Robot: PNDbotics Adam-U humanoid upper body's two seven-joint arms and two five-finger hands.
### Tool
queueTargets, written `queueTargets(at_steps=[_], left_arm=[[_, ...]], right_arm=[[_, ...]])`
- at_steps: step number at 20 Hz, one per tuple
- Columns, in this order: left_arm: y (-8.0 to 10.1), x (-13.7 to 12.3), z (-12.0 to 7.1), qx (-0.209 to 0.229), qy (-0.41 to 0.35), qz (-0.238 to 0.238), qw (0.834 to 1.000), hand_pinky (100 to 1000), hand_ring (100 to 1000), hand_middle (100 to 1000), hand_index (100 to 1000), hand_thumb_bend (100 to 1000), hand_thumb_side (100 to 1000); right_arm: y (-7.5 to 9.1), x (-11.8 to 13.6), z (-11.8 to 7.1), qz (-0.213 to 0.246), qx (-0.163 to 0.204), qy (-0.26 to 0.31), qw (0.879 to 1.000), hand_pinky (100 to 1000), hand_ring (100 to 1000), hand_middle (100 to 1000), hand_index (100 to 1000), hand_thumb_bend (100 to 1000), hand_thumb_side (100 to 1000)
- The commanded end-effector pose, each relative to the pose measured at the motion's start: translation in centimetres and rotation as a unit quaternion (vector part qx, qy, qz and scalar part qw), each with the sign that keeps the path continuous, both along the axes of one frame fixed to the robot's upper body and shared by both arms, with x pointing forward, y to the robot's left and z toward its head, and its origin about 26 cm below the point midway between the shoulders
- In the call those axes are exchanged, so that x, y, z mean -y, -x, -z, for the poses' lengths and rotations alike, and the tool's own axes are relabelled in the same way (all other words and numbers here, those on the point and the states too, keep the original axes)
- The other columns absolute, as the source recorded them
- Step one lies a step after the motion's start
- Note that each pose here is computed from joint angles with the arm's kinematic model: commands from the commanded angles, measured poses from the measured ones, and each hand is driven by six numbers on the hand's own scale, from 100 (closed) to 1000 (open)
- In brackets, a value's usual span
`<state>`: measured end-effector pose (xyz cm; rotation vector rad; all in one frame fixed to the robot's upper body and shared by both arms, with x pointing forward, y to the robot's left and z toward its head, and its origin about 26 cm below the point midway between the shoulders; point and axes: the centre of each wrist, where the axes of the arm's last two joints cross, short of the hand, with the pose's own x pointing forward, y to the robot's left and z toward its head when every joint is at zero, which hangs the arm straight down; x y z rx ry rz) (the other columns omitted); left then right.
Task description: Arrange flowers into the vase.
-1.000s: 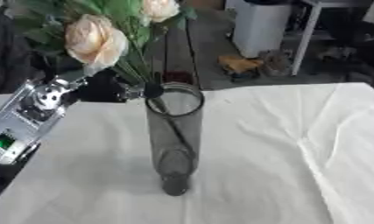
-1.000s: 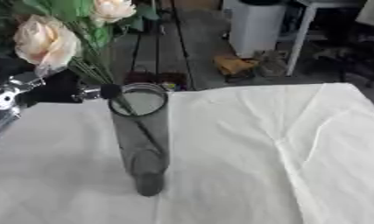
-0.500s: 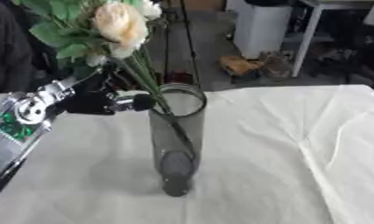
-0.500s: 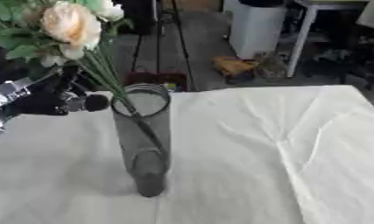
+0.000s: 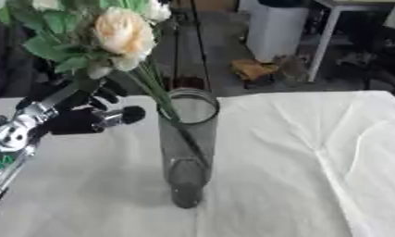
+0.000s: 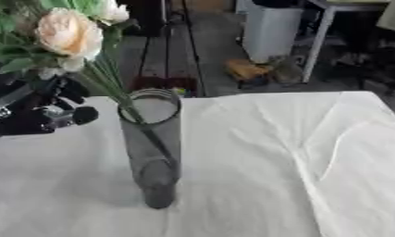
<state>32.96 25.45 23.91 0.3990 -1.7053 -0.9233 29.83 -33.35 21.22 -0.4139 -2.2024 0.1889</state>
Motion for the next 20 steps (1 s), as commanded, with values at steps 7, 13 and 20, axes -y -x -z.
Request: queueTargets(at_steps=[7, 13, 20], left_arm=[[3.1, -3.1, -0.4, 0.166, 0.038, 0.006, 0.985, 734, 791, 769, 758, 707, 673], [3.9, -5.5, 1.2, 0.203, 0.046, -0.026, 0.978, 793, 814, 786, 775, 942, 756], [4.6, -7.0, 2.5, 0.225, 0.046, -0.050, 0.972, 842, 836, 807, 804, 1000, 826]], right_arm=[[0.2, 0.5, -0.9, 0.011, 0.016, 0.005, 1.000, 676, 718, 721, 844, 100, 708], [0.3, 0.5, -0.9, 0.013, 0.018, 0.004, 1.000, 676, 718, 722, 845, 100, 707], [0.3, 0.5, -0.8, 0.015, 0.018, 0.002, 1.000, 676, 717, 720, 844, 100, 711]])
